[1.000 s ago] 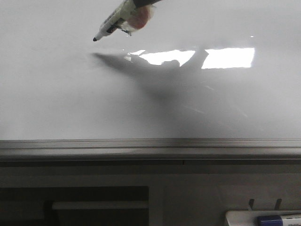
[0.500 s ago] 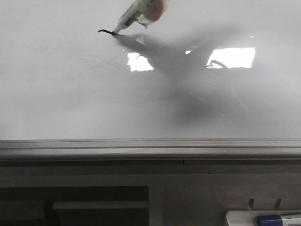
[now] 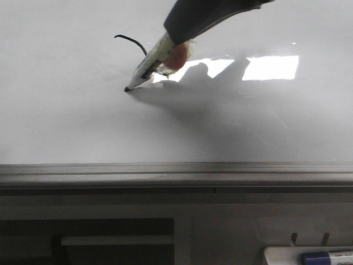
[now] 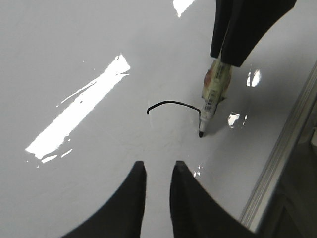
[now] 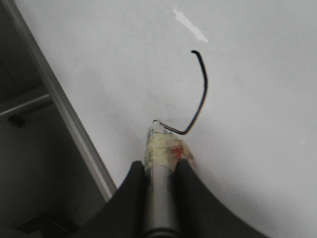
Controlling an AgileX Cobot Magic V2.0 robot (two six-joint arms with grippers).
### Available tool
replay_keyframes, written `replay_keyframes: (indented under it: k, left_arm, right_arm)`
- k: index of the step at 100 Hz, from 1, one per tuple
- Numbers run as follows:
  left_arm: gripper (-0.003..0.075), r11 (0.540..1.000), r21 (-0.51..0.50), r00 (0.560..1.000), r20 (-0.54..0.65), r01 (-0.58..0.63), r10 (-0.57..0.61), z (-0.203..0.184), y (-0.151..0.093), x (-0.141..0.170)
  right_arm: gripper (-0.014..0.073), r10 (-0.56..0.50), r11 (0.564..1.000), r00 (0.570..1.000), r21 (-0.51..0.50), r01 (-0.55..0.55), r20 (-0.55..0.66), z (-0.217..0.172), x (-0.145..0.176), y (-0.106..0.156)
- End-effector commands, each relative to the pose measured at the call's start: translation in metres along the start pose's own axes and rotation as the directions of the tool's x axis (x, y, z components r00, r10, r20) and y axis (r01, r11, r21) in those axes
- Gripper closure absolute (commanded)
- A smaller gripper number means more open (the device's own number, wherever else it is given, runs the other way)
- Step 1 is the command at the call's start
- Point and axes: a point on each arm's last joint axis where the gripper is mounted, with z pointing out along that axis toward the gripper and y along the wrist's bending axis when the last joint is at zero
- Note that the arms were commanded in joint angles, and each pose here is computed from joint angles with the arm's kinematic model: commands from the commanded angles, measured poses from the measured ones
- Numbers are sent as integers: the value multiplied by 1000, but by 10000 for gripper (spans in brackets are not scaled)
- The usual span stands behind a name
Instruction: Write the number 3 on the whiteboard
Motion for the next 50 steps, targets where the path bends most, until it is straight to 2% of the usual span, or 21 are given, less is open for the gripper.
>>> replay_keyframes:
  k: [1, 20, 50]
  left_arm:
    - [620, 1000, -9, 997, 72, 19, -18, 0, 5, -12]
    - [620, 1000, -9, 997, 70, 19, -18, 0, 5, -12]
    - [620, 1000, -9, 997, 68, 19, -18, 0, 5, -12]
  right_arm:
    - [652, -27, 998, 997, 61, 22, 77, -2, -14, -7]
    - [651, -35, 998, 998, 58, 32, 61, -14, -12, -8]
    - [651, -41, 999, 997, -15, 40, -70, -29, 3, -3]
